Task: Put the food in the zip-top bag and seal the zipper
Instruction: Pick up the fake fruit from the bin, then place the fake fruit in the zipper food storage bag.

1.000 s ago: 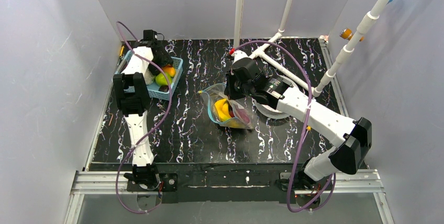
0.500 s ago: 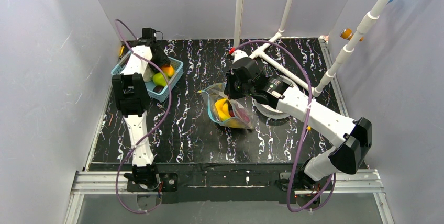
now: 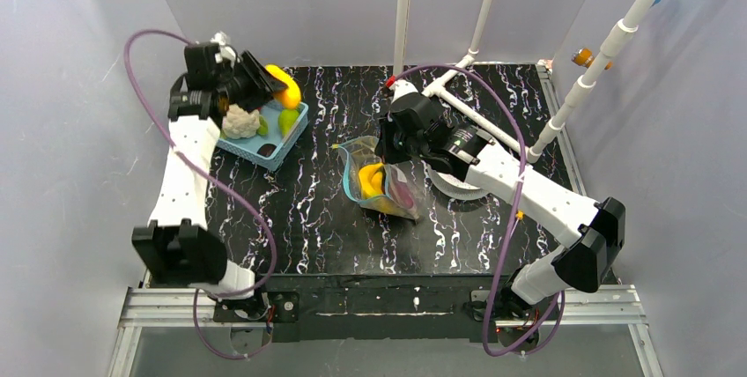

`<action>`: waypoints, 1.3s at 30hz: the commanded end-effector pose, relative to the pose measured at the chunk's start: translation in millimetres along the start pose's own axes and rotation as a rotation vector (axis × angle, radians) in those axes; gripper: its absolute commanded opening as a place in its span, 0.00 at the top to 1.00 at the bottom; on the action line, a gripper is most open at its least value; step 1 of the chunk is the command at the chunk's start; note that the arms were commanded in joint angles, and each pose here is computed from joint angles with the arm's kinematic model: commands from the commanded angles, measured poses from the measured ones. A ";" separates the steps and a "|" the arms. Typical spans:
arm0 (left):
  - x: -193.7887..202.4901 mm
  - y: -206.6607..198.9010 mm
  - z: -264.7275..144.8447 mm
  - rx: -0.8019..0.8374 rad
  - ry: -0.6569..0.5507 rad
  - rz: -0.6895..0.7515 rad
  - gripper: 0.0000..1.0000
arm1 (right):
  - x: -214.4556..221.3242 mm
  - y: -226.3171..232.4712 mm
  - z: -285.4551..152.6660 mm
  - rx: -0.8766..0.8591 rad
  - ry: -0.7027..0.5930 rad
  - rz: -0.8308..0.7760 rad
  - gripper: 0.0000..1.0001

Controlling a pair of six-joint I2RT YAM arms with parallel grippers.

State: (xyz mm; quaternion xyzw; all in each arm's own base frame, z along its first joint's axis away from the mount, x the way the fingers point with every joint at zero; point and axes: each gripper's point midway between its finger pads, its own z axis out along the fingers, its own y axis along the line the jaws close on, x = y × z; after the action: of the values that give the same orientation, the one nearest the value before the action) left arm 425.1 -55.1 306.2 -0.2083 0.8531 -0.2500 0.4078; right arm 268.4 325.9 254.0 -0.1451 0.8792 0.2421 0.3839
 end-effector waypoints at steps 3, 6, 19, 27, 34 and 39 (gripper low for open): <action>120.2 -70.6 -52.2 0.413 0.334 -0.078 0.89 | -17.1 16.7 -6.5 -0.062 -0.030 0.061 0.99; 168.9 -100.8 -81.7 0.500 0.395 0.002 0.89 | -12.0 18.5 -8.0 -0.077 -0.017 0.086 0.99; 230.2 -102.6 -106.8 0.513 0.319 0.056 0.90 | -16.3 29.7 -31.8 -0.162 -0.055 0.149 0.99; 245.6 -85.3 -86.8 0.420 0.360 0.071 0.85 | -20.0 40.6 -45.3 -0.229 -0.065 0.178 0.99; 247.6 -81.6 -79.8 0.366 0.393 0.081 0.50 | -21.4 39.9 -51.9 -0.234 -0.079 0.179 0.99; 237.6 -80.8 -89.4 0.340 0.374 0.138 0.27 | -18.4 39.4 -48.3 -0.229 -0.065 0.175 0.99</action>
State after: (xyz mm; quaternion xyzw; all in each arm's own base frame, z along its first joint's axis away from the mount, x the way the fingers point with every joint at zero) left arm 229.0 -235.1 237.9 -0.0514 0.8749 -0.4068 0.2579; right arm 234.4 329.8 282.8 -0.1029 0.8654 0.3456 0.3479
